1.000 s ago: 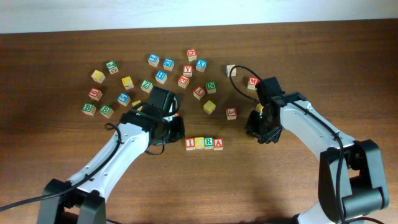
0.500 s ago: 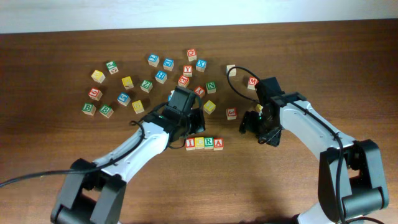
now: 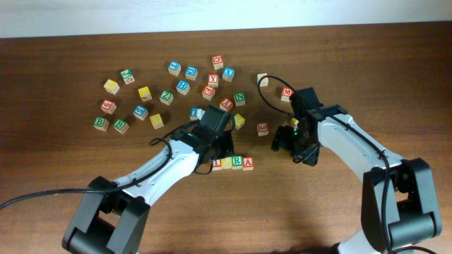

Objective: Spell out ICRA

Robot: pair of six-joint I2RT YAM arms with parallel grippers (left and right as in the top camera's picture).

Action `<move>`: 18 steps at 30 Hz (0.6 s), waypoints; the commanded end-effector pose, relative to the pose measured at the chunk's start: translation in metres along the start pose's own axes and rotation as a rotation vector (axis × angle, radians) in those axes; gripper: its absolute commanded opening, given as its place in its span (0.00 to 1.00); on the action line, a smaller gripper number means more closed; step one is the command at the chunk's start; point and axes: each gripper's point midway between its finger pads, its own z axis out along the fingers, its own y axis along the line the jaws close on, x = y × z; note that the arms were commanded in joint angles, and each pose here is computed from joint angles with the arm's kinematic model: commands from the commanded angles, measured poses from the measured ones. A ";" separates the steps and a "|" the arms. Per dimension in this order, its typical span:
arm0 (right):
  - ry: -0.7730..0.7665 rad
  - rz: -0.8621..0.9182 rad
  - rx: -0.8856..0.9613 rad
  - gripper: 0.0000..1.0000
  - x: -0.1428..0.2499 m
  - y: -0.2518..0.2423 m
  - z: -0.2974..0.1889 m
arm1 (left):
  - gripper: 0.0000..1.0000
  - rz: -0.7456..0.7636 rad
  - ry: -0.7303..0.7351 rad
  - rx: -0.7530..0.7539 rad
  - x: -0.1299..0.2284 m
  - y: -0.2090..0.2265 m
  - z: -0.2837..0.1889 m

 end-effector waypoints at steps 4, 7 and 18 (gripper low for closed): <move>-0.033 -0.010 -0.008 0.82 -0.005 0.004 -0.008 | 0.00 -0.002 0.005 -0.035 0.004 0.003 0.003; -0.033 -0.010 -0.009 0.82 -0.005 0.004 -0.008 | 0.00 0.016 0.011 -0.030 0.009 -0.002 0.003; -0.033 -0.010 -0.008 0.82 -0.005 0.004 -0.008 | 0.00 0.021 -0.035 -0.069 0.002 0.002 0.003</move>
